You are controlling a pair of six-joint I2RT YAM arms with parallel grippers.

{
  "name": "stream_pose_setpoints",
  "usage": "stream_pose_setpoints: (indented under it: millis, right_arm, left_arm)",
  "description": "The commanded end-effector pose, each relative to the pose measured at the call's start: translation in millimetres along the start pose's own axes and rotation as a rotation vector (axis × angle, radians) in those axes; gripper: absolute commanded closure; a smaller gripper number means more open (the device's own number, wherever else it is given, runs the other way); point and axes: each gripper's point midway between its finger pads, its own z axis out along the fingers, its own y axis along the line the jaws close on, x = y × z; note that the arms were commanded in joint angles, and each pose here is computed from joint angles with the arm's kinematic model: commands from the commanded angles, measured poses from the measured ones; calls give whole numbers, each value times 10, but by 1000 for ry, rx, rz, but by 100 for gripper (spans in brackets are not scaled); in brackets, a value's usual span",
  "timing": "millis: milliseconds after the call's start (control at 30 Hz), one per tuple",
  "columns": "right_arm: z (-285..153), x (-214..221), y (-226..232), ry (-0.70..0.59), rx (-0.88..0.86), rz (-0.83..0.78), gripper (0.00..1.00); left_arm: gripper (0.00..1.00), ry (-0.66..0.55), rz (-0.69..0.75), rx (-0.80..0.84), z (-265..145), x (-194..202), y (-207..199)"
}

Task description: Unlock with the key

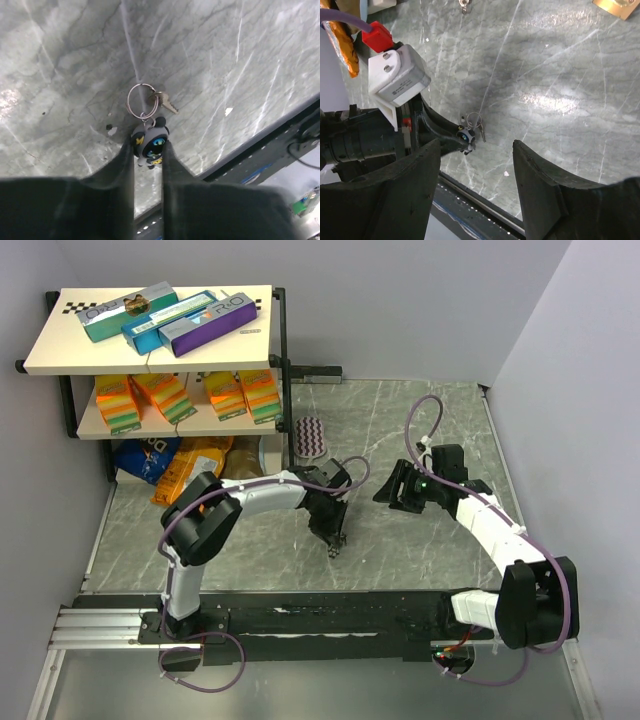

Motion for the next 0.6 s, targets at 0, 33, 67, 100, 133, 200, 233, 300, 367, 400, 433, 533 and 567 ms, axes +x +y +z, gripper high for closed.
stream_pose_setpoints:
  millis: [0,33,67,100,133,200,233,300,367,400,433,533,567]
  right_arm:
    - [-163,-158,204,-45,-31,-1,33]
    - [-205,-175,246,-52,-37,-2,33]
    - [-240,-173,277,-51,-39,14,32]
    - [-298,-208,340,-69,-52,8,32]
    - [-327,-207,362,-69,-55,18,32]
    - [-389,-225,451,-76,-83,36,31]
    - [-398,-220,479,-71,-95,56,31]
    - [-423,-214,556,-69,-136,63,31]
    - [-407,-199,575,-67,-154,77,31]
    - [-404,-183,578,-63,-161,80,31]
    - [-386,-163,559,-56,-156,85,31]
    - [-331,-99,472,-35,-138,102,31]
    - [-312,-75,447,-30,-134,108,31]
  left_arm:
    - [99,27,22,-2,31,26,-32]
    - [99,10,22,-12,-2,-10,-32]
    - [99,-21,30,-11,-90,-74,-71]
    - [99,-45,33,-12,-166,-144,-114]
    - [99,-73,29,-23,-234,-209,-132]
    - [99,-138,38,-15,-459,-382,-255]
    - [99,-162,29,-19,-534,-440,-279]
    - [99,-224,34,5,-748,-590,-408]
    - [99,-268,25,28,-900,-671,-494]
    - [99,-285,24,42,-953,-709,-534]
    - [99,-301,12,51,-995,-746,-542]
    - [98,-317,1,61,-1046,-759,-517]
    - [93,-296,-5,57,-989,-707,-476]
